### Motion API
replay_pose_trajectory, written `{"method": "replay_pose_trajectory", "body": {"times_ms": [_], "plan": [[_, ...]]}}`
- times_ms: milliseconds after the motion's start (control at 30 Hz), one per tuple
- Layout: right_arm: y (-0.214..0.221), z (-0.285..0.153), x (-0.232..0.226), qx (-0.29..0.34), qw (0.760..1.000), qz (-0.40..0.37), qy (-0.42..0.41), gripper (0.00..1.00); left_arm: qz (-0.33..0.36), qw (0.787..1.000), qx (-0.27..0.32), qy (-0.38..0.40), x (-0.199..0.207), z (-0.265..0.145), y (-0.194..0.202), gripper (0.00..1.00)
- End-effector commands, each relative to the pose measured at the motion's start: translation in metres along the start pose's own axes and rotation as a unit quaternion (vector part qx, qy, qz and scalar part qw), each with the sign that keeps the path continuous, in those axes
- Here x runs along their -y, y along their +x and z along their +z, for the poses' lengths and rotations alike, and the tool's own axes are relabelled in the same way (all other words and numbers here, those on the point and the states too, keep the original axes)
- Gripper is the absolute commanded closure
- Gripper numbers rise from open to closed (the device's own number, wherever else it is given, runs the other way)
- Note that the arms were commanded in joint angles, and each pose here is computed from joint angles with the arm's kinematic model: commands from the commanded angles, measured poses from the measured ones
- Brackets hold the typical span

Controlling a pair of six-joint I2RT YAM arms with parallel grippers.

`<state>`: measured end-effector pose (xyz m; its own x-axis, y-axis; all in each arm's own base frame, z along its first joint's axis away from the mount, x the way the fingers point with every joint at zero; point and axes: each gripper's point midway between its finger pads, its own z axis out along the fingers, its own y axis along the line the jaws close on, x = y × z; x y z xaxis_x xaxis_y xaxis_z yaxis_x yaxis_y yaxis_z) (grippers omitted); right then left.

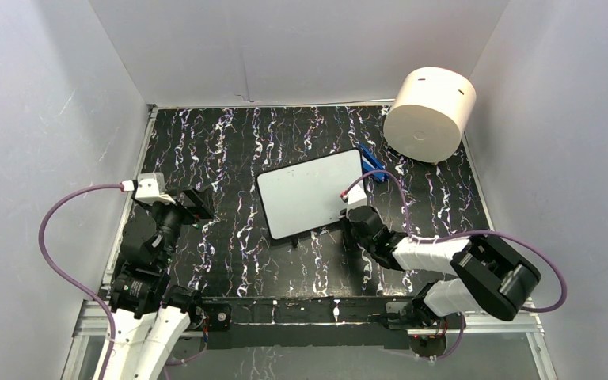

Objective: Write a sentence on the whiteboard
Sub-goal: Move the whiteboard to the center of the board.

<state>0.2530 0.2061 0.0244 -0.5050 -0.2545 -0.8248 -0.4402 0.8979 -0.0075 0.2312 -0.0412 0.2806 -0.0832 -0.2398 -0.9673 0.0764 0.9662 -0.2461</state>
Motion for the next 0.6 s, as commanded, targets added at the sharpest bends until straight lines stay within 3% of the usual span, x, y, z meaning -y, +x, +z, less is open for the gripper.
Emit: {"method": "replay_pose_trajectory", "body": {"times_ms": [0,367,567], "plan": [[-0.007,-0.008,0.006,0.021,1.0,0.014,0.014,0.91,0.001,1.0,0.007,-0.009,-0.003,0.007,-0.001,0.05],[-0.016,-0.016,0.001,0.048,0.998,0.029,-0.008,0.61,-0.031,0.996,-0.01,-0.083,-0.024,0.02,0.009,0.04],[-0.035,-0.033,0.003,0.091,0.995,0.035,-0.019,0.5,-0.024,0.994,-0.04,-0.103,-0.031,0.029,0.026,0.03]]}}
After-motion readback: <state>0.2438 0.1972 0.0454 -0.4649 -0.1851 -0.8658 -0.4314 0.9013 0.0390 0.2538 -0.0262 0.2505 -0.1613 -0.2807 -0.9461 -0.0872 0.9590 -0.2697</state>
